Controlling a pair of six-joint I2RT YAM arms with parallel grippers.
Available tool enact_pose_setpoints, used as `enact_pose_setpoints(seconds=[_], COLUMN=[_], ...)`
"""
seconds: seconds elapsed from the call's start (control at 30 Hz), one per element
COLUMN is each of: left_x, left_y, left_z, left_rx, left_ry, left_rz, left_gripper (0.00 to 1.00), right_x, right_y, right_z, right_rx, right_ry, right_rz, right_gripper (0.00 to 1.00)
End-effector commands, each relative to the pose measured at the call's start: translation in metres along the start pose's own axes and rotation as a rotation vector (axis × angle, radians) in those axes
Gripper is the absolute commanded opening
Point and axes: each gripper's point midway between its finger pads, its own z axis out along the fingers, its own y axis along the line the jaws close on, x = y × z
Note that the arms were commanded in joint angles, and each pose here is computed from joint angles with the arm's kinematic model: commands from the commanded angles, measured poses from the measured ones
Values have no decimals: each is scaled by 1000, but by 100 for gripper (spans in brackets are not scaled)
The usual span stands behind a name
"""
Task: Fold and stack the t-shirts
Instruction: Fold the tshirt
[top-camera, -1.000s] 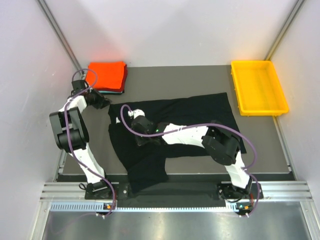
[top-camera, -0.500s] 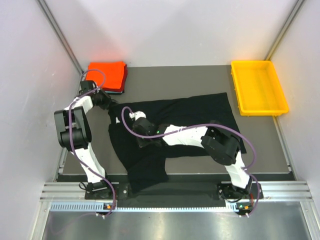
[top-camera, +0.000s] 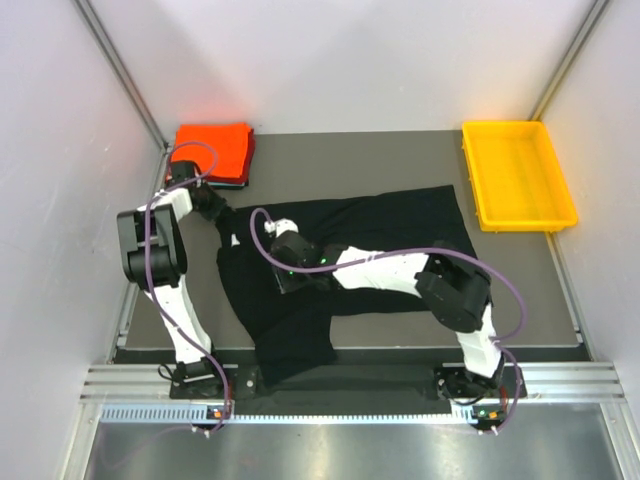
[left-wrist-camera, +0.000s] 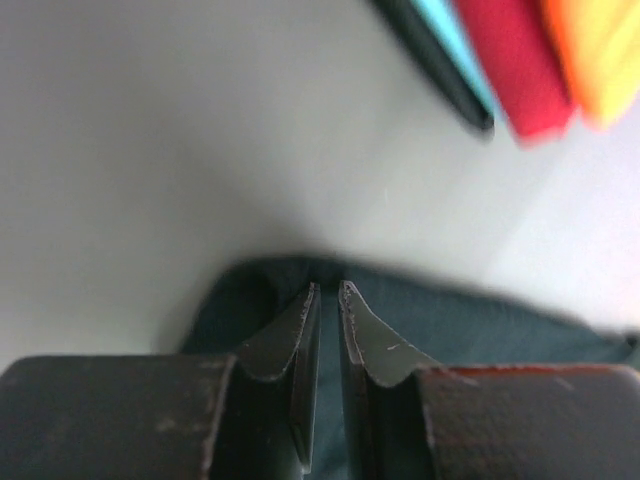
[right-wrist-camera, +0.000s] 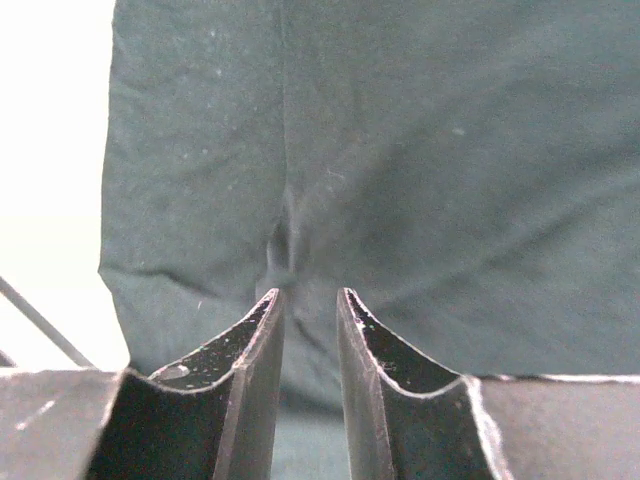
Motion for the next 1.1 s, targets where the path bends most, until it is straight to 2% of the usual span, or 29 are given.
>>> enact_pose_setpoints(seconds=[0.0,0.13,0.4,0.57,0.67,0.83,0.87,0.97,1.07], left_x=[-15,-29,-43,-65,-69,-37,-34,-17,-5], left_y=[26,18,-2,-42,-51,-31,-29,-18,-13], left_z=[19,28,42,6,-22,-41,-47,-45,-40], left_rx=[-122,-111,-22,65,45,-54,-56,-42,-38], left_ry=[-38,-40,-30,-84,-110,-45,-54,-35,3], left_rz=[38,60,109,143,158,173,184,211,244], left_gripper=[18,18,18,20,22,29,36,43,45], right_x=[-58,-70,-92,-98,-94,-80,-76,-71,-69], right_y=[1,-40,-188,-278,-318,-361,-371,-384,-398], right_z=[-50,-68,-90,-106,-116,-120,-120,-120,-128], right_rx=[-51,-11,240,422,500,576,591,604,623], right_ry=[-136,-156,-220,-231,-231,-200,-190,-168,-159], right_rz=[59,116,270,335,372,417,426,418,414], right_gripper=[29,28,22,20,19,20,21,22,23])
